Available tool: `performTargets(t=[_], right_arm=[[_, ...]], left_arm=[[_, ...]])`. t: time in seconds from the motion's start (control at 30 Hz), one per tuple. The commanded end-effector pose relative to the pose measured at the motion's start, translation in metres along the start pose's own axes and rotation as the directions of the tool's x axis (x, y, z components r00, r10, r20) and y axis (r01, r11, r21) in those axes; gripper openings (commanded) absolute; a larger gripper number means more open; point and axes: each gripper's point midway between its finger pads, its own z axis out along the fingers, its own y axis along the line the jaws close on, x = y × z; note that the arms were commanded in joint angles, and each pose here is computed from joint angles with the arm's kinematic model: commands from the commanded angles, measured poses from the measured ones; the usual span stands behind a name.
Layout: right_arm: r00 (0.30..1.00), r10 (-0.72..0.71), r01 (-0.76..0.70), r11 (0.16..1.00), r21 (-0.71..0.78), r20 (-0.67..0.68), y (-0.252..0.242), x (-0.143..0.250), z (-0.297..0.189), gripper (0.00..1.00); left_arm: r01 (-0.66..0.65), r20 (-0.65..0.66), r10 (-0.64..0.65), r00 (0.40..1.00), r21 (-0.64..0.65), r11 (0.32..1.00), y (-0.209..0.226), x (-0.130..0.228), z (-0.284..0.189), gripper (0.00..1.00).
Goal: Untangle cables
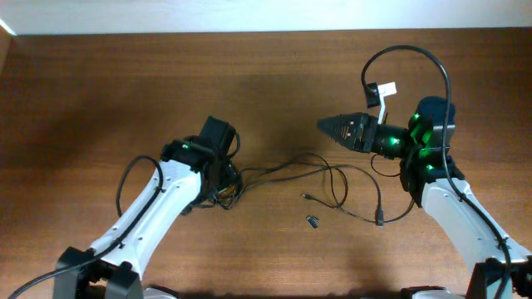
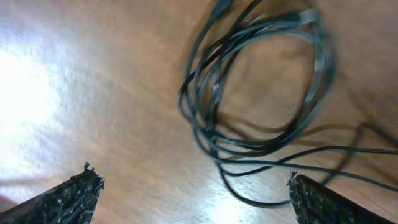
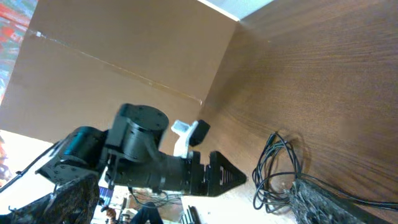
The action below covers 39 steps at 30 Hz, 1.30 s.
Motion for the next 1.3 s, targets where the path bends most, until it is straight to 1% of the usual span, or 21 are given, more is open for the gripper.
performTargets(t=[0.0,0.07,0.17,0.3,0.4,0.43,0.5,0.57,0.63,0.7,0.73,0.77,0.83,0.87,1.13,1.2,1.27], right_arm=[[1.0,-0.025,0.025,1.0,0.008,0.005,-0.003,0.0,0.001,0.99],[0.999,-0.039,0.039,0.999,0.008,0.005,-0.004,0.0,0.001,0.99],[0.999,-0.038,0.038,0.999,0.008,0.004,-0.004,0.0,0.001,0.98],[0.999,-0.039,0.039,0.999,0.008,0.005,-0.004,0.0,0.001,0.99],[0.999,-0.032,0.032,0.999,0.011,0.001,-0.005,0.001,0.001,0.99],[0.999,-0.032,0.032,0.999,0.011,0.002,-0.005,0.001,0.001,0.99],[0.999,-0.032,0.032,0.999,0.011,0.001,-0.005,0.001,0.001,0.99],[0.999,-0.032,0.032,0.999,0.011,0.002,-0.005,0.001,0.001,0.99],[0.999,-0.032,0.032,0.999,0.011,0.002,-0.005,0.001,0.001,0.99],[0.999,-0.054,0.054,0.998,0.011,0.001,-0.005,0.001,0.001,0.99],[0.999,-0.051,0.051,0.999,0.013,-0.001,-0.006,0.002,0.001,0.99],[0.999,-0.044,0.044,0.999,0.015,-0.003,-0.006,0.002,0.001,0.99],[0.999,-0.044,0.044,0.999,0.015,-0.003,-0.006,0.002,0.001,0.99],[0.999,-0.044,0.044,0.999,0.015,-0.003,-0.006,0.002,0.001,0.99],[0.999,-0.041,0.041,0.999,0.016,-0.004,-0.007,0.003,0.001,0.99],[0.999,-0.041,0.041,0.999,0.016,-0.004,-0.007,0.003,0.001,0.99],[0.999,-0.041,0.041,0.999,0.016,-0.004,-0.007,0.003,0.001,0.99]], left_arm=[[0.082,-0.044,-0.083,0.996,-0.042,0.996,0.016,0.017,0.02,0.99],[0.082,-0.043,-0.084,0.996,-0.038,0.996,0.018,0.021,0.03,1.0],[0.092,-0.062,-0.09,0.994,0.033,0.995,0.006,0.027,0.044,0.99],[0.132,-0.039,-0.129,0.991,0.068,0.989,0.001,0.025,0.054,1.0],[0.242,-0.031,-0.241,0.97,0.054,0.969,0.004,0.024,0.059,1.0],[0.262,-0.027,-0.261,0.965,0.057,0.963,0.003,0.023,0.06,1.0],[0.316,-0.015,-0.316,0.949,0.052,0.947,0.004,0.02,0.061,0.97],[0.358,0.016,-0.359,0.933,0.032,0.933,0.008,0.016,0.064,0.96],[0.366,0.016,-0.366,0.93,0.036,0.93,0.006,0.015,0.065,0.94],[0.368,0.02,-0.369,0.929,0.051,0.929,0.003,0.013,0.065,0.72],[0.368,0.021,-0.369,0.929,0.054,0.928,0.003,0.012,0.065,0.66],[0.368,0.021,-0.369,0.929,0.054,0.928,0.003,0.012,0.065,0.65],[0.368,0.021,-0.369,0.929,0.054,0.928,0.003,0.012,0.065,0.49],[0.368,0.022,-0.37,0.929,0.054,0.928,0.003,0.012,0.065,0.43],[0.368,0.046,-0.37,0.928,0.047,0.929,0.005,0.009,0.065,0.38],[0.368,0.046,-0.37,0.928,0.047,0.929,0.006,0.008,0.065,0.34],[0.368,0.055,-0.37,0.927,0.044,0.929,0.006,0.007,0.065,0.33]])
